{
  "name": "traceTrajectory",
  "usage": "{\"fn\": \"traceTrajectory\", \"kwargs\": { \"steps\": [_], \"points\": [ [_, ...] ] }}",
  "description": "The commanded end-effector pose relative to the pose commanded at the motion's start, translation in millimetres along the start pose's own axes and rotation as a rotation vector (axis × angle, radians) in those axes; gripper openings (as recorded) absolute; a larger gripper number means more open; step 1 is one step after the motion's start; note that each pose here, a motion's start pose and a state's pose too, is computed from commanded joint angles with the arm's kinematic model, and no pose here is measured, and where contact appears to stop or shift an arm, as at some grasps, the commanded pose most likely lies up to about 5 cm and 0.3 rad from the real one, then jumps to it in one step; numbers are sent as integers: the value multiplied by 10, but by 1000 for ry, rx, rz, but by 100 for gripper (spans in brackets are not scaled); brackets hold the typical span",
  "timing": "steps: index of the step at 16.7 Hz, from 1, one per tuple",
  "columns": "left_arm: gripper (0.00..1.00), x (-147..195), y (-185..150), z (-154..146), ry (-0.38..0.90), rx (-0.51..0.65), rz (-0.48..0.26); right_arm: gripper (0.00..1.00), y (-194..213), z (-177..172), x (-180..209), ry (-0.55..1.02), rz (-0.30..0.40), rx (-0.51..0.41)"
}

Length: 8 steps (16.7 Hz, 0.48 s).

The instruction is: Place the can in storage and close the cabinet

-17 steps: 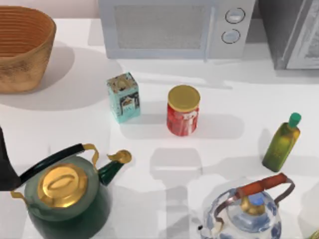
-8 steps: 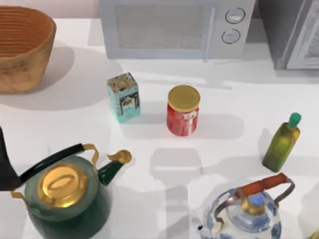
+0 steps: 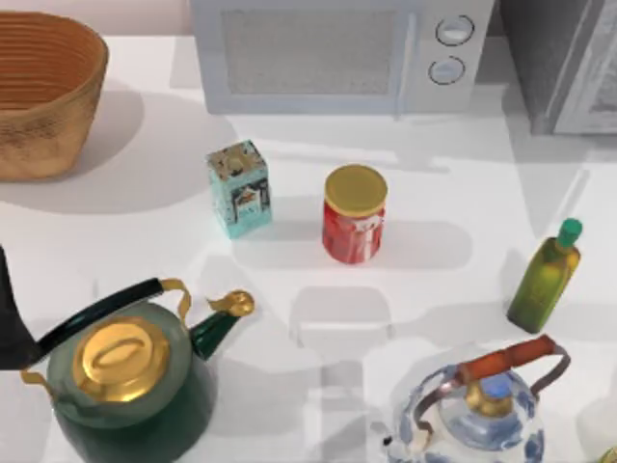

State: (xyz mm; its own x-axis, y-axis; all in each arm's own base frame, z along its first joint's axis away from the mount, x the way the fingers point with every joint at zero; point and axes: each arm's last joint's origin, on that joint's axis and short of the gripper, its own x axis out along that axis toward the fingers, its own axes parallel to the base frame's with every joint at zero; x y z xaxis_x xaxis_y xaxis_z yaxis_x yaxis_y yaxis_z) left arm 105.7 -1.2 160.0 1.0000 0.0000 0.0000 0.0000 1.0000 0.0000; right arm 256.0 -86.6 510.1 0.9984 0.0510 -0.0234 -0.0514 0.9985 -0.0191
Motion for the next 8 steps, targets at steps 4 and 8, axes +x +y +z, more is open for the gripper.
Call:
{"fn": "traceTrajectory", "kwargs": {
  "steps": [4, 8],
  "points": [
    [100, 0, 0, 0, 0, 0, 0, 100, 875, 2, 177, 9, -18, -3],
    [100, 0, 0, 0, 0, 0, 0, 100, 1564, -12, 43, 11, -34, 3]
  ]
}}
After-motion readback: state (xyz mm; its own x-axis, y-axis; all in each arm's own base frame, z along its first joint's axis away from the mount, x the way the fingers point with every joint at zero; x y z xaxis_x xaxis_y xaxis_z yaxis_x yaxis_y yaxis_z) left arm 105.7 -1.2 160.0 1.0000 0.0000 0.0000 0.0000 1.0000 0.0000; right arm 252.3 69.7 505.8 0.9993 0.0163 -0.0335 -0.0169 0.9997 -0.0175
